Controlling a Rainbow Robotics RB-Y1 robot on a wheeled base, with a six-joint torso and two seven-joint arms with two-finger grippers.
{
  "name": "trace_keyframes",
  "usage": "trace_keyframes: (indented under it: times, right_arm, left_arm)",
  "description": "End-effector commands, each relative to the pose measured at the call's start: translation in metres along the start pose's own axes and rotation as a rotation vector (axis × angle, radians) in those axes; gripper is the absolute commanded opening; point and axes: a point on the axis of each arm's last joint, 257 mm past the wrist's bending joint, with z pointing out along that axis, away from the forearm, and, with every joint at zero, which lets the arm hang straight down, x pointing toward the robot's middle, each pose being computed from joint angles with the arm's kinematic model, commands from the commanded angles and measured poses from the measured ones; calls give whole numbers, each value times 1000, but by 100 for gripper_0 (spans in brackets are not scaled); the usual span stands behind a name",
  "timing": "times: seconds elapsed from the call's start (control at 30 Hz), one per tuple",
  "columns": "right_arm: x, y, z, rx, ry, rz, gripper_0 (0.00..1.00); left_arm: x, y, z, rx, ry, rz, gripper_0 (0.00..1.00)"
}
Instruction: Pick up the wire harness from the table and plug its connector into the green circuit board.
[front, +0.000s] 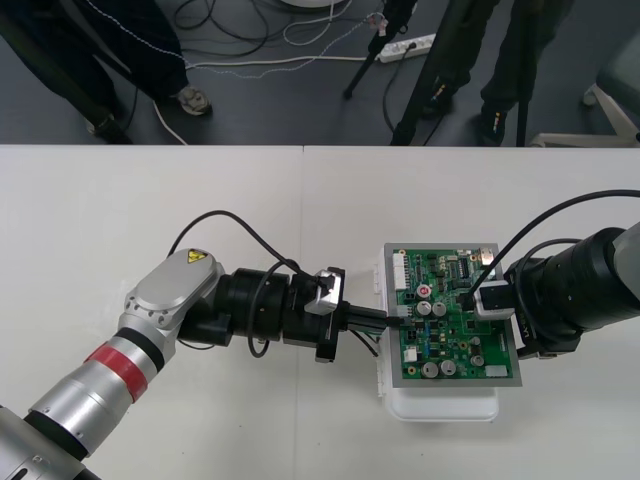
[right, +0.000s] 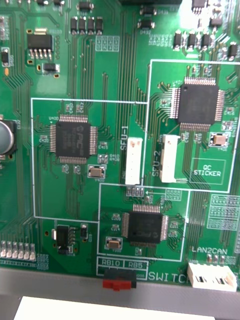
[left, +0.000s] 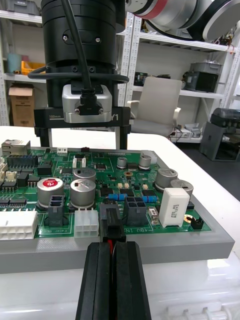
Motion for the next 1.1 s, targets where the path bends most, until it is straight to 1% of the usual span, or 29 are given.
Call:
trace_keyframes:
  times: [0.03,0.4,0.8,0.87,0.93,0.97,1.0,1.03,1.1]
  right_arm:
    - [-14,-10,-5,19,-22,-74,100]
    - [-13,-10,-5,20,-19,-74,100]
    - [-13,-11,-5,22,-19,-77,100]
    - [-13,-10,-5,20,-18,-78,100]
    - [-14,-10,-5,22,-18,-78,100]
    - [-14,-10,-5,21,-20,-81,100]
    - [-13,-10,-5,20,-18,-80,100]
    - [-13,-10,-5,20,-19,-79,100]
    - [-13,-10,-5,20,-19,-79,100]
  left_arm:
    - [-38,8,35,27,-64,67,0]
    - [-38,9,36,24,-64,66,0]
    - [-30,11,23,18,-35,61,1]
    - [-28,12,21,16,-31,60,8]
    - [-26,13,17,14,-22,58,37]
    - [-25,13,15,14,-19,58,44]
    - [-24,13,13,11,-17,54,57]
    - [-22,14,10,9,-11,52,75]
    - [-20,14,5,3,-6,48,86]
